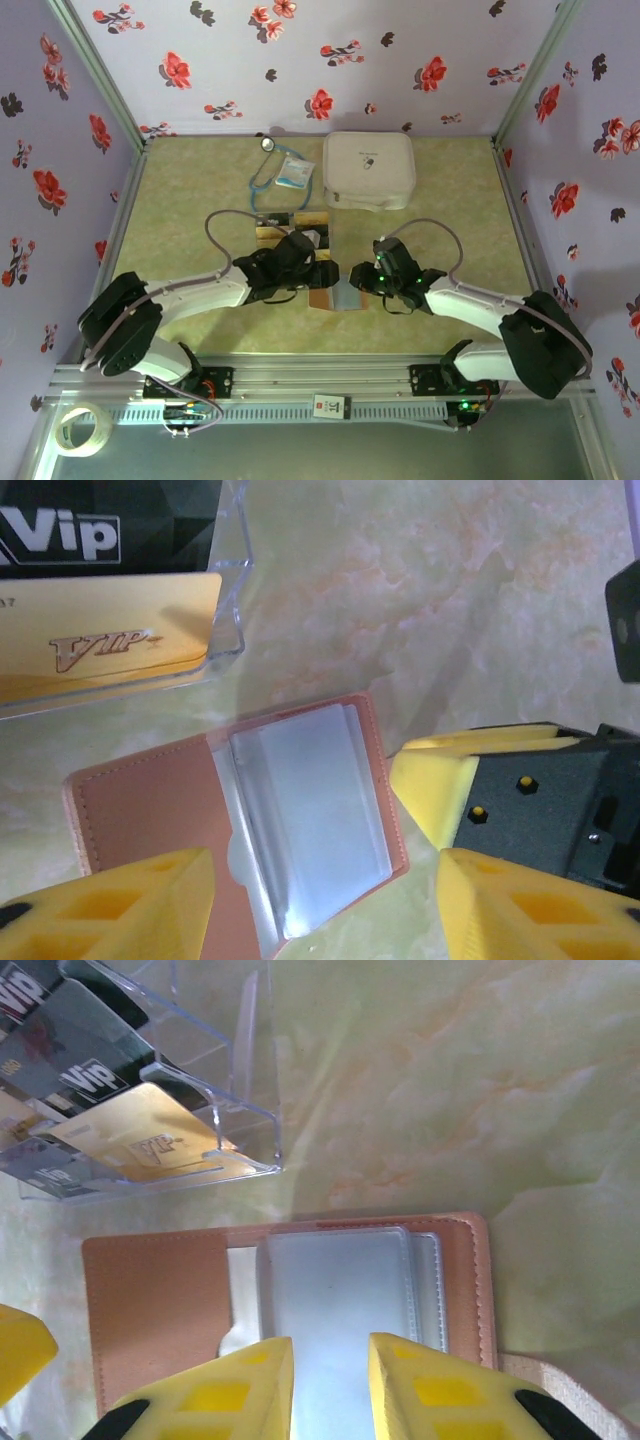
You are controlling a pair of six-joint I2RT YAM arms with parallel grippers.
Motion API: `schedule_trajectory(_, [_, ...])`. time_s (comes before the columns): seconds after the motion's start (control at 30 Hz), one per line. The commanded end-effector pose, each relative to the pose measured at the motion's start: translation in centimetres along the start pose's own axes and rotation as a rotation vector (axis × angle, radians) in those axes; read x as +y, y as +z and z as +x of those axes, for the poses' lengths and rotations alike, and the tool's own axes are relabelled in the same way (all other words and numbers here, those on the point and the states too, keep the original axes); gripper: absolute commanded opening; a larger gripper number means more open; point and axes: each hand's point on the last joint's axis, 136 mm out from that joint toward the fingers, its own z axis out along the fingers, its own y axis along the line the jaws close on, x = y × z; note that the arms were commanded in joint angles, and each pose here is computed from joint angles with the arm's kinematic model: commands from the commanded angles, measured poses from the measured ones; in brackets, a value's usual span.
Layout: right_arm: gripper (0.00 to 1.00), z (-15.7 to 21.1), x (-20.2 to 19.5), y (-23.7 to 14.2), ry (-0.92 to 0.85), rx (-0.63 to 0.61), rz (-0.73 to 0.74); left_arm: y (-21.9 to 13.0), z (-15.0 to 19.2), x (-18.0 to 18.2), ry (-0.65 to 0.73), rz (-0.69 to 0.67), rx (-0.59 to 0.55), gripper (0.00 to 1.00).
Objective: Put the credit cards into the card holder
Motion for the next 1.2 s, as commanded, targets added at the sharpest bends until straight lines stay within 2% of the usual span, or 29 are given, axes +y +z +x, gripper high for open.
schedule_trajectory(0.0, [0.25,-1.1,0.4,0.3,-0.023,-0.018,0.01,1.0,0.7,0.3,-0.018,0.025,0.008,0.57])
schedule_trajectory(0.3, [0.23,-1.0,0.7,1.5,-0.035,0.016,-0.001,2.3,2.4,2.5,0.005,-0.012,0.036,0.52])
schedule_trajectory(0.63, [0.21,-0.3,-0.2,2.8,-0.031,0.053,0.015,2.9,3.6,4.3,0.059,-0.044,0.049,0.51])
schedule_trajectory(1.17, [0.19,0.9,1.0,3.5,0.02,0.084,-0.066,2.8,3.6,4.3,0.105,-0.014,0.02,0.59])
